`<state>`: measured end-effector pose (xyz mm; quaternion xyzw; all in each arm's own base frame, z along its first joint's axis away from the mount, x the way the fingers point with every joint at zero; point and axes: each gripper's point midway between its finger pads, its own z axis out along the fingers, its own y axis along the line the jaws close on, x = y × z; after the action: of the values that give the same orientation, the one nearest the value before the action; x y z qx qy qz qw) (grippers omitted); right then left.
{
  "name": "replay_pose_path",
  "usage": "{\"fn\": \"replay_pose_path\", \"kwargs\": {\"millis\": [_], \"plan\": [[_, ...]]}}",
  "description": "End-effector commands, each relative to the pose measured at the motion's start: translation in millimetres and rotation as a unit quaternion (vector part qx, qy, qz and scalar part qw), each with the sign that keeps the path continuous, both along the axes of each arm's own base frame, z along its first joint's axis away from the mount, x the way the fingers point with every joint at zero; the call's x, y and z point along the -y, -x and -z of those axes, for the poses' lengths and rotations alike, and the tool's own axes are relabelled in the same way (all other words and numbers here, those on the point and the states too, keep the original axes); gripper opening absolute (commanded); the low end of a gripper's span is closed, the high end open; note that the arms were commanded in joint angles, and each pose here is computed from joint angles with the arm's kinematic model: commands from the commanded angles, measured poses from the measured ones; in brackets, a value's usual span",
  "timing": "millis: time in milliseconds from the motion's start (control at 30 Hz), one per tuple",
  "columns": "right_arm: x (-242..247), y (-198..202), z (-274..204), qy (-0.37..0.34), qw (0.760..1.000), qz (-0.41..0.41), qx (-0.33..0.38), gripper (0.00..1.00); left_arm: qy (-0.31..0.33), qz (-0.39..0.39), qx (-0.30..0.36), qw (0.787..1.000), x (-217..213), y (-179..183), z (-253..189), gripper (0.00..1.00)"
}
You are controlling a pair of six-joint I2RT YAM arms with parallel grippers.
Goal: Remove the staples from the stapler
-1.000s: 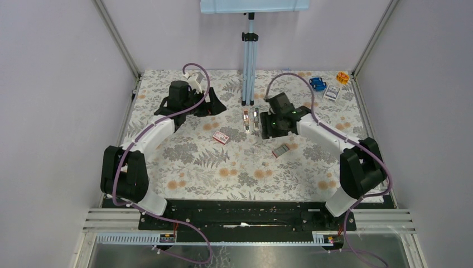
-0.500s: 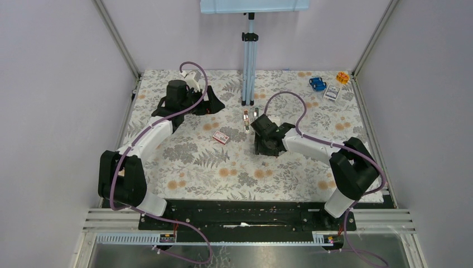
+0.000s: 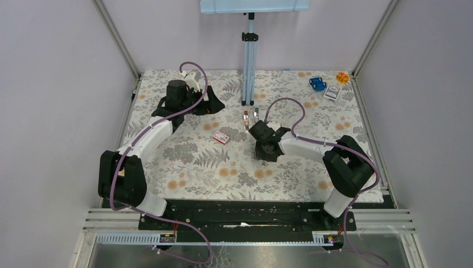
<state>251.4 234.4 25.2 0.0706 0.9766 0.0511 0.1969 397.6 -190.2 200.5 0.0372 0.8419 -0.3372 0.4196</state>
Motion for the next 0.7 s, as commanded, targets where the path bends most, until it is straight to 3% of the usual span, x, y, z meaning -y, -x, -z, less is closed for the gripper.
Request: {"fn": "replay_pose_path", "kwargs": {"millis": [0,300,467,667], "plan": [[0,10,9,0.017,1.000,0.003,-0.010,0.50,0.009,0.004,0.025,1.000,2,1,-15,0.88],[9,24,19,0.044,0.999,0.000,-0.029,0.50,0.009,0.005,0.024,1.000,2,1,-15,0.88],[9,25,22,0.046,0.998,0.000,-0.031,0.38,0.011,0.007,0.021,1.000,3,1,-13,0.88],[8,23,24,0.051,0.998,-0.002,-0.032,0.37,0.011,0.007,0.022,1.000,3,1,-14,0.88]]}}
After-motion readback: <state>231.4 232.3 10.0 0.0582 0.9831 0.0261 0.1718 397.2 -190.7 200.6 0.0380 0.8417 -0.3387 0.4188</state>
